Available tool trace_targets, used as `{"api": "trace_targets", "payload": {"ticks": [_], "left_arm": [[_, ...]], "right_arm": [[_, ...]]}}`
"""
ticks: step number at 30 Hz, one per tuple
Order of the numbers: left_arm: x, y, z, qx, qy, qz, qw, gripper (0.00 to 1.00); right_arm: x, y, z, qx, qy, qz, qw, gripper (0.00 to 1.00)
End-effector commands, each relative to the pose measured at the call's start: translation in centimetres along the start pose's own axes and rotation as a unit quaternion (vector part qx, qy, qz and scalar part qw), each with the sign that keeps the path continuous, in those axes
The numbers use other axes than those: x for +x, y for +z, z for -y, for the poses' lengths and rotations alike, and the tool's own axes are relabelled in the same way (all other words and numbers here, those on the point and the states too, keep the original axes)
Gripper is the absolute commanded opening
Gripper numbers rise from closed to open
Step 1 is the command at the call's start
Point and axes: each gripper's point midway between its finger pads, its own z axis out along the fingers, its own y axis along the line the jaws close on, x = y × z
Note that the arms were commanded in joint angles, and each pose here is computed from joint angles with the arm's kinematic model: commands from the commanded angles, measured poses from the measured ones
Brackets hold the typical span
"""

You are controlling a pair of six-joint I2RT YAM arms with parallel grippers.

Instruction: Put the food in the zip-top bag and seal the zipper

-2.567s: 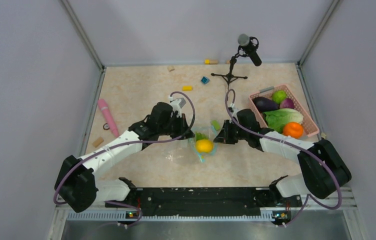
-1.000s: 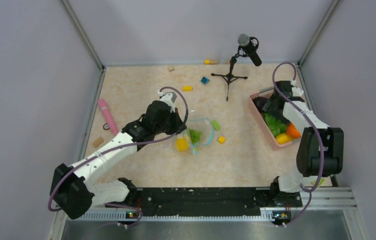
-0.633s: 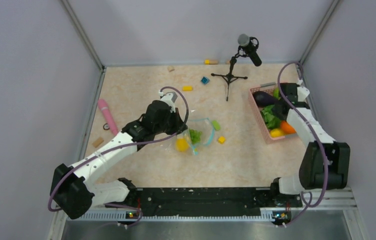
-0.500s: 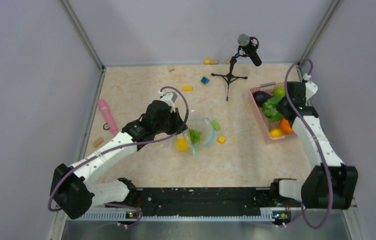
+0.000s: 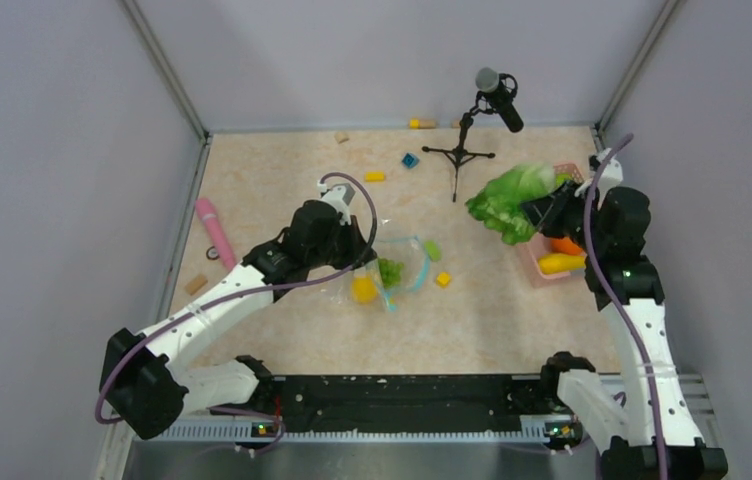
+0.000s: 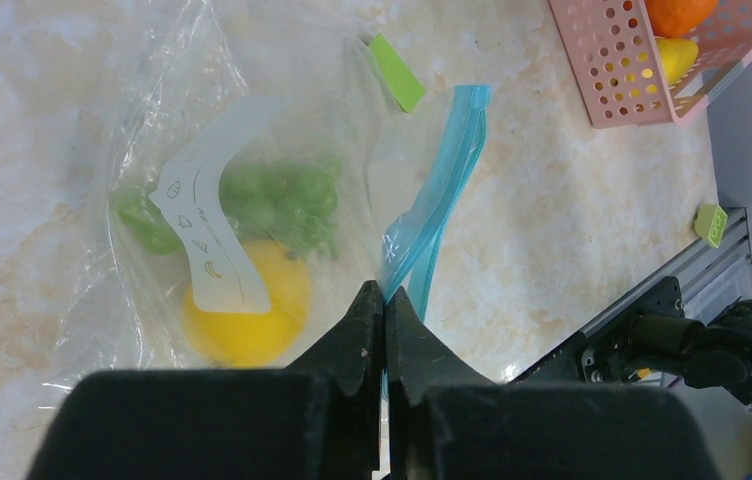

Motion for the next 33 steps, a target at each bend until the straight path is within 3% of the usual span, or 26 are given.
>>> {"api": "trace_targets", "payload": {"ticks": [1,5,12,18,23,26,30,33], "left_arm": [[-1.7,-1.1,1.8,0.034,0.003,0.031,0.999,0.00],[-1.1,-1.3,1.5,0.033,0.016,0.021,0.999,0.00],[0.0,-1.3,1.3,0.035,0.039,-0.005,0.999,0.00],[1.4,-1.5,2.0,0.071,0.055,-0.034,0.995,0.00],[2.7,-2.3,3.8,0.138,0.076,-0.054,0.986,0.00],[3.2,-2.9,4.1,0.153,0.081,-0.061,0.983,0.00],[3.4,-3.5,4.6,0.165,0.080,-0.059,0.981,0.00],[3.4,-4.0,5.3,0.183,0.075,-0.060,0.979,0.00]], "right_arm": [[4.1,-4.3,-10.0,-0.294,-0.050,-0.068,0.952,0.00],[10.3,-8.4,-13.7,-0.409,-0.033,-0.173,0.895,0.00],[17.9,-13.6,-14.7,-0.461,0.009,-0.358,0.812,0.00],[20.6,-14.3,-14.4,-0.481,0.046,-0.423,0.767,0.00],[20.0,-12.0,-15.9,-0.505,0.051,-0.402,0.762,0.00],[19.7,-9.1,-16.5,-0.497,0.048,-0.381,0.778,0.00],[20.3,-4.3,-16.4,-0.443,0.051,-0.362,0.819,0.00],[19.5,-0.6,-16.5,-0.407,0.055,-0.307,0.858,0.00]]}}
